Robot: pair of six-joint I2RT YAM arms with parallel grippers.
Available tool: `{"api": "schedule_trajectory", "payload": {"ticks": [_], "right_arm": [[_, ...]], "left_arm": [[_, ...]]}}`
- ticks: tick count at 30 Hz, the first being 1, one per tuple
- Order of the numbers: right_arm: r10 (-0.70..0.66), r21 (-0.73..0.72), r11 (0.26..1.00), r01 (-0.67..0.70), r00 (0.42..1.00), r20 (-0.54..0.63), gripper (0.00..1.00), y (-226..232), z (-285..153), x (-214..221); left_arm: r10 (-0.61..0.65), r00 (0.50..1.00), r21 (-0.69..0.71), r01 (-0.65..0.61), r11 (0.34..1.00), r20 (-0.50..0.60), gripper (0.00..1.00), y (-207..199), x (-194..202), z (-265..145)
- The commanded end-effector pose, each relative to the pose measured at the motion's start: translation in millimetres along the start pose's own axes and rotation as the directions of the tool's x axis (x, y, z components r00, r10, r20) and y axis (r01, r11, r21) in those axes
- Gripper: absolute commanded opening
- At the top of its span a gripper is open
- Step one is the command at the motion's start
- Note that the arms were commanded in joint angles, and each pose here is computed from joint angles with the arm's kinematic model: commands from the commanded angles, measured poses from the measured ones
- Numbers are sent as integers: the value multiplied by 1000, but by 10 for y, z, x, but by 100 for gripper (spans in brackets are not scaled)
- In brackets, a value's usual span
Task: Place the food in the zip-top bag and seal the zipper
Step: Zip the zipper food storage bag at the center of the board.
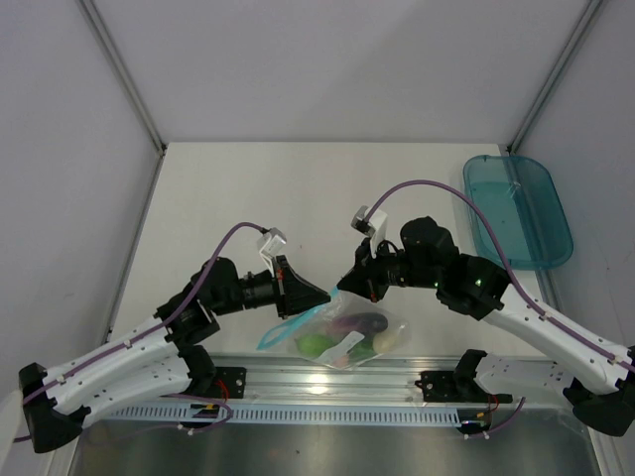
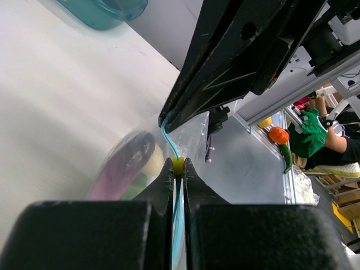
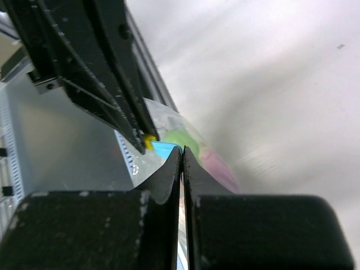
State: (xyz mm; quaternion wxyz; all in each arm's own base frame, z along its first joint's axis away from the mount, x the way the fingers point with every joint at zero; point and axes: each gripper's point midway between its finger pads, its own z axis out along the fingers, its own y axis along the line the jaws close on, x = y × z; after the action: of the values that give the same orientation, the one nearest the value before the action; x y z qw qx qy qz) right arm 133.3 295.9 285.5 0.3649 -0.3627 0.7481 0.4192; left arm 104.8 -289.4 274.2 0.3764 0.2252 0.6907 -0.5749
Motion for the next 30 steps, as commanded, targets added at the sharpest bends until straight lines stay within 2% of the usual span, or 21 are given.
{"api": "schedule_trajectory", "payload": {"ticks": [1,16,30], "right_arm": [[-52,248,968,41,998,39,0,-433,-113,-133],[-81,307,950,52,993,82,0,-462,-345,-279],[-58,371,929,7,990,126,0,-615,-598,-273]], "left_arm": [[26,1000,98,-27,995,6,1,-265,-114,-32],[47,999,57,-48,997,12,0,-269,-154,-151],[48,999,-7,-48,999,3,1,-163,-102,-237]]}}
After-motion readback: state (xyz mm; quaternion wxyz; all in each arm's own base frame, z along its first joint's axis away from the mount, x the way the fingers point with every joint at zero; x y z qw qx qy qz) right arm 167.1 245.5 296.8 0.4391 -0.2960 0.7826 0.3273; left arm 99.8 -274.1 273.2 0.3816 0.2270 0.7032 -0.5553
